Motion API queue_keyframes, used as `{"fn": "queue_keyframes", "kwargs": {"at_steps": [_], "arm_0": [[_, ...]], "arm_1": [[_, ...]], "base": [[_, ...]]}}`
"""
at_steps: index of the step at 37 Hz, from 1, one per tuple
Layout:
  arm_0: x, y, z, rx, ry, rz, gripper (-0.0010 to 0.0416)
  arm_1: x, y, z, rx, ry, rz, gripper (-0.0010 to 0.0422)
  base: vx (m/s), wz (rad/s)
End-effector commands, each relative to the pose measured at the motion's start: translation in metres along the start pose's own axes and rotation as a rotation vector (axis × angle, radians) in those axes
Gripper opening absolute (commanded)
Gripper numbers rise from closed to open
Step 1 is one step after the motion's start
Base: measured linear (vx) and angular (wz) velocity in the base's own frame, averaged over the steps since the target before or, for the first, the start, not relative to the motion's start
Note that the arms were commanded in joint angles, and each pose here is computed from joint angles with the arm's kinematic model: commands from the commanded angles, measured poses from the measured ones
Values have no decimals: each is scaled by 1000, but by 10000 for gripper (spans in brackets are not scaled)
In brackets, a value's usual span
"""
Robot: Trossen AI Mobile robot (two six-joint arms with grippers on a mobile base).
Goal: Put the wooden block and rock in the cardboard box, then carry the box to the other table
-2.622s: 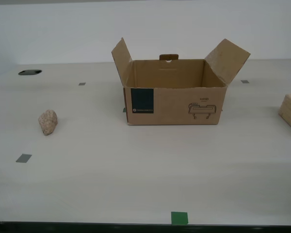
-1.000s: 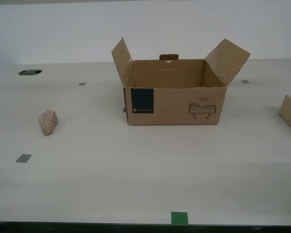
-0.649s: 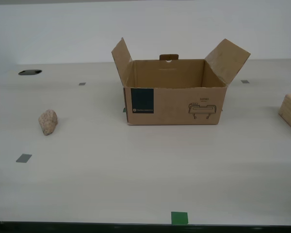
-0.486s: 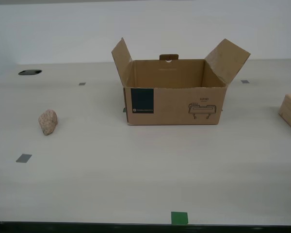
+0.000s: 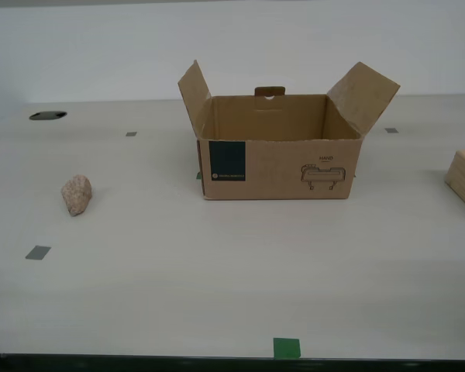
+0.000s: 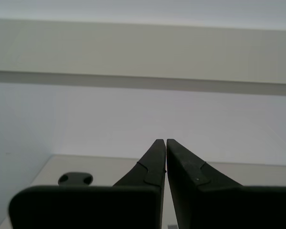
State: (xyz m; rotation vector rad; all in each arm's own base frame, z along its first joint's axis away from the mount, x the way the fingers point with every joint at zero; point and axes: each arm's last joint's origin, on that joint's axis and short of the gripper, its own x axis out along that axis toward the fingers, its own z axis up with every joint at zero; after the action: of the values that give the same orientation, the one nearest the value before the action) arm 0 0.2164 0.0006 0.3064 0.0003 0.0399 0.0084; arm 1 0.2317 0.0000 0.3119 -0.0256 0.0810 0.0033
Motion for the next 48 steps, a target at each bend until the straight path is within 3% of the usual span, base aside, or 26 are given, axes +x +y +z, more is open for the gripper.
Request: {"fn": "queue_keyframes", "kwargs": {"at_steps": [1, 11, 19, 28, 37, 48], "arm_0": [[-1, 0, 10, 1, 51, -1, 0], [-11, 0, 45, 7, 205, -1, 0], [-25, 0, 74, 47, 276, -7, 0], [-47, 0, 101, 58, 375, -14, 0], [-53, -2, 114, 46, 510, -84, 0], [-56, -2, 129, 55, 710, -95, 0]], "arm_1": [[-1, 0, 7, -11, 63, 0, 0], [-8, -2, 27, -15, 184, -37, 0], [-16, -3, 35, -45, 310, -41, 0], [-25, -6, 37, -100, 439, -130, 0], [-34, -6, 39, -113, 551, -122, 0], [-37, -6, 42, -122, 659, -113, 0]], "base": [[0, 0], [0, 0], [0, 0], [0, 0], [0, 0], [0, 0]]}}
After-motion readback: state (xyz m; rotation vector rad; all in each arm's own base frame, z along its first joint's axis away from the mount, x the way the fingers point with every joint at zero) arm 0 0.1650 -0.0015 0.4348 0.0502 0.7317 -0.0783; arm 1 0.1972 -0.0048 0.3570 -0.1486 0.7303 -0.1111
